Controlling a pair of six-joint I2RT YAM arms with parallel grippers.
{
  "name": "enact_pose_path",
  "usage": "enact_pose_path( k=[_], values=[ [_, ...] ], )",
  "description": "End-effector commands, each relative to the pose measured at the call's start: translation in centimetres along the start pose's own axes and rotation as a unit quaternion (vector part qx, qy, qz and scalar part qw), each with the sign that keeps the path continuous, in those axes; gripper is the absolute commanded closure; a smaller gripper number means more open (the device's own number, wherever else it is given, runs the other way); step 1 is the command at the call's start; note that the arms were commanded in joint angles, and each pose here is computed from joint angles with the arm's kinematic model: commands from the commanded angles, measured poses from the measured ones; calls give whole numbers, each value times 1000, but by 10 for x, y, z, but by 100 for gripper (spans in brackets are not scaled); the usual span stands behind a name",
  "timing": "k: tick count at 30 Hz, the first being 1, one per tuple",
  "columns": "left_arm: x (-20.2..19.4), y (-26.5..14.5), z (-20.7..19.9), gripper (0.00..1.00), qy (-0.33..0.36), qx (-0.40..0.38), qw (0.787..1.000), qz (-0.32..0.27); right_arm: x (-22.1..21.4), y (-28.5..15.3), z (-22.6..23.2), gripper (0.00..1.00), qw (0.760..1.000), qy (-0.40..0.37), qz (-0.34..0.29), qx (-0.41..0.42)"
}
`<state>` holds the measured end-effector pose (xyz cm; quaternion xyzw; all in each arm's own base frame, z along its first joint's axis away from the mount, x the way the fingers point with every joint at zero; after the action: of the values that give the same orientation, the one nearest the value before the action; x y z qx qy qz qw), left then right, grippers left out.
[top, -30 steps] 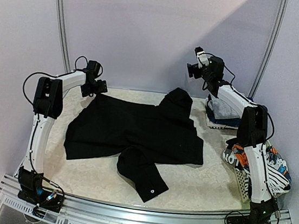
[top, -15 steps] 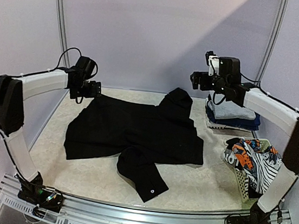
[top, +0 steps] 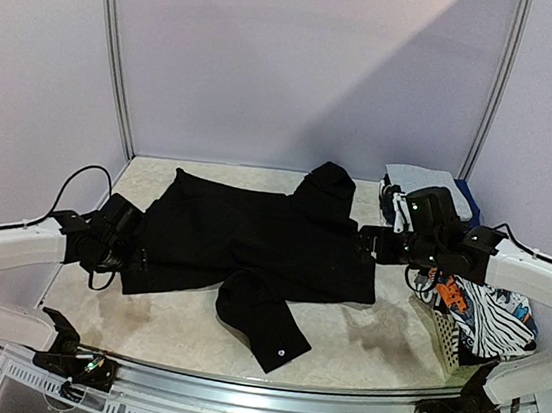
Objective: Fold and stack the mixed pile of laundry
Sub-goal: Pick up the crumpled shirt from the center of the board.
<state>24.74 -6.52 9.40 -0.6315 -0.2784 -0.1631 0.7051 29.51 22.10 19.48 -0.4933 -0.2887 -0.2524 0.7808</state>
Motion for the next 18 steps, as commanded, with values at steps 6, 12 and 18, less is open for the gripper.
enact_pose_path(
  k=[6,12,18],
  values=[
    [-42,13,15,36,-15,40,998,51,-16,-11,-19,1,999,42,4,-33],
    [-58,29,7,52,-3,34,996,84,-24,-5,-25,1,998,43,11,-42],
    [-69,36,1,55,2,35,994,102,-28,3,-24,1,998,42,24,-43]
  ],
)
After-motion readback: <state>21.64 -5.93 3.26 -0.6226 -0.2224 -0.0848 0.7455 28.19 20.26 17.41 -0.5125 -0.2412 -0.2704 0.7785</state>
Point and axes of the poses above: each gripper's point midway between its finger pads, its own y axis out along the fingers, its own z axis along the line the jaws close on, x = y × z, the point moved 2 cm from there along -y, back along the fingers, and after that the axes turned 7 degrees about y, right-handed, at the moved point
